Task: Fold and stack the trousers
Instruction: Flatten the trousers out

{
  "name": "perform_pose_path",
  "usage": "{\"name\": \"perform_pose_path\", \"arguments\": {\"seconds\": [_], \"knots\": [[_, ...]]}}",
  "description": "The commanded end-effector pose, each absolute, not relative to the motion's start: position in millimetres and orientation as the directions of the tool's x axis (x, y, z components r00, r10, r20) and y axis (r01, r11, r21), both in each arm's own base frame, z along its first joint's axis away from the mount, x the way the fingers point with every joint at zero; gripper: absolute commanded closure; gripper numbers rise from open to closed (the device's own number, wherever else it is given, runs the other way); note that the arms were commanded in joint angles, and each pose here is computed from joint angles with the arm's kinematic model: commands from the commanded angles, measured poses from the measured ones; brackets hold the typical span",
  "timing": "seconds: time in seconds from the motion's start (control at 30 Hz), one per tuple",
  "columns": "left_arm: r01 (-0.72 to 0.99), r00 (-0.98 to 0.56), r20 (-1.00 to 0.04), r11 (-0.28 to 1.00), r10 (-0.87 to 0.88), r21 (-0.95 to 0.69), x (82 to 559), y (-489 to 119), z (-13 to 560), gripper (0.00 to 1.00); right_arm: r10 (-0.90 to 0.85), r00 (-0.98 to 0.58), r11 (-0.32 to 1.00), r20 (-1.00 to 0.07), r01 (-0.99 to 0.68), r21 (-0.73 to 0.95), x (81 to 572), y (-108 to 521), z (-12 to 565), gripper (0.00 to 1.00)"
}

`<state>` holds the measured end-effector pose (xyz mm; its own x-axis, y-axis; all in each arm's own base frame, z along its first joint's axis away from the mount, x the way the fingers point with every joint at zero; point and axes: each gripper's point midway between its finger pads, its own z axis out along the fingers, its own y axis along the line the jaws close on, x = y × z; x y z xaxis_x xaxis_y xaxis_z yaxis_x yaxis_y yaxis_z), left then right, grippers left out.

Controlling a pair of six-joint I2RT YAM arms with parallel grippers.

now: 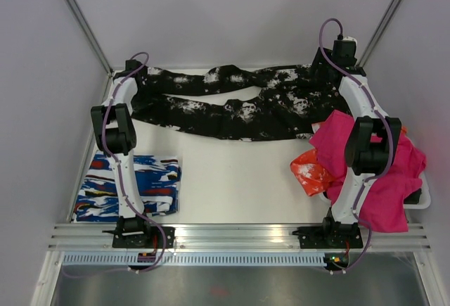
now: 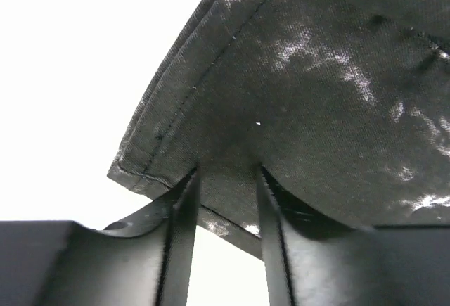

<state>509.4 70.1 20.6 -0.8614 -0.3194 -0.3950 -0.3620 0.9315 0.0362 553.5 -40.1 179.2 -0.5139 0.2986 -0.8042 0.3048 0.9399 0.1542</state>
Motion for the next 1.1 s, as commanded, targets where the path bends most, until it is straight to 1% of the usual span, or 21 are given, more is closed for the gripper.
{"name": "perform_pose_path", "arguments": {"seconds": [0.0, 0.03, 0.13, 0.2, 0.23, 0.27, 0.33, 0.37, 0.4, 0.43, 0.53, 0.6, 0.67, 0.8, 0.9, 1.0, 1.03, 1.07], "knots": [[-0.293, -0.933, -0.268, 0.941, -0.242, 0.172, 477.9, 83.5, 0.5, 0.59, 0.287, -0.456, 0.939, -0.843, 0.309, 0.153, 566.9, -45.0, 199.4, 0.02], [-0.288, -0.937, -0.255, 0.942, -0.239, 0.175, 475.1, 83.3, -1.8, 0.6, 0.286, -0.456, 0.939, -0.843, 0.308, 0.152, 566.9, -45.1, 199.4, 0.02], [-0.283, -0.941, -0.24, 0.942, -0.237, 0.181, 471.6, 83.6, -4.7, 0.71, 0.281, -0.455, 0.938, -0.845, 0.315, 0.143, 567.0, -47.2, 198.9, 0.02], [-0.282, -0.942, -0.235, 0.943, -0.238, 0.176, 470.8, 82.4, -5.7, 0.85, 0.278, -0.457, 0.938, -0.845, 0.317, 0.137, 567.3, -48.1, 197.6, 0.02], [-0.281, -0.944, -0.23, 0.943, -0.238, 0.177, 468.8, 82.2, -6.6, 0.95, 0.275, -0.453, 0.938, -0.848, 0.318, 0.135, 567.3, -48.1, 199.6, 0.02], [-0.288, -0.944, -0.224, 0.938, -0.244, 0.192, 465.5, 84.2, -5.3, 0.98, 0.272, -0.455, 0.939, -0.848, 0.319, 0.13, 566.6, -48.7, 199.0, 0.02], [-0.308, -0.942, -0.206, 0.926, -0.265, 0.22, 453.4, 87.8, -6.4, 0.98, 0.27, -0.456, 0.936, -0.848, 0.329, 0.122, 565.5, -50.9, 197.9, 0.02], [-0.337, -0.931, -0.227, 0.911, -0.286, 0.239, 450.5, 93.5, 2.9, 0.98, 0.271, -0.456, 0.935, -0.848, 0.333, 0.12, 563.9, -52.2, 198.1, 0.02], [-0.353, -0.927, -0.225, 0.903, -0.301, 0.245, 444.6, 95.8, 4.3, 0.98, 0.271, -0.456, 0.935, -0.848, 0.336, 0.118, 563.5, -52.7, 198.0, 0.02], [-0.366, -0.925, -0.2, 0.895, -0.322, 0.253, 431.3, 97.1, -0.8, 0.98, 0.271, -0.46, 0.933, -0.845, 0.343, 0.113, 561.7, -53.3, 195.3, 0.02], [-0.452, -0.887, -0.213, 0.861, -0.409, 0.233, 408.8, 107.4, 4.5, 0.98, 0.287, -0.47, 0.915, -0.835, 0.393, 0.094, 556.8, -61.4, 188.9, 0.02], [-0.51, -0.855, -0.229, 0.833, -0.465, 0.214, 396.2, 118.6, 7.9, 0.98, 0.295, -0.48, 0.912, -0.826, 0.401, 0.092, 556.1, -61.7, 183.4, 0.02], [-0.56, -0.826, -0.221, 0.802, -0.519, 0.209, 382.8, 131.1, 6.0, 0.98, 0.3, -0.493, 0.909, -0.817, 0.407, 0.088, 555.1, -61.9, 178.1, 0.02], [-0.603, -0.792, -0.267, 0.772, -0.549, 0.203, 379.0, 146.9, 15.9, 0.98, 0.314, -0.524, 0.891, -0.792, 0.451, 0.054, 547.9, -69.8, 162.6, 0.02], [-0.603, -0.79, -0.291, 0.77, -0.54, 0.208, 385.1, 152.6, 20.9, 0.98, 0.339, -0.563, 0.875, -0.754, 0.484, 0.032, 541.1, -76.9, 139.4, 0.02], [-0.6, -0.783, -0.332, 0.78, -0.526, 0.178, 403.7, 155.5, 36.7, 0.98, 0.368, -0.592, 0.856, -0.717, 0.516, 0.014, 534.8, -87.0, 114.3, 0.02], [-0.608, -0.769, -0.368, 0.777, -0.523, 0.164, 416.2, 159.3, 48.7, 0.98, 0.373, -0.595, 0.853, -0.712, 0.521, 0.012, 533.8, -88.5, 110.3, 0.02], [-0.611, -0.762, -0.382, 0.775, -0.523, 0.159, 421.7, 161.2, 54.5, 0.98, 0.376, -0.604, 0.851, -0.703, 0.524, 0.006, 531.5, -89.3, 104.4, 0.02]]}}
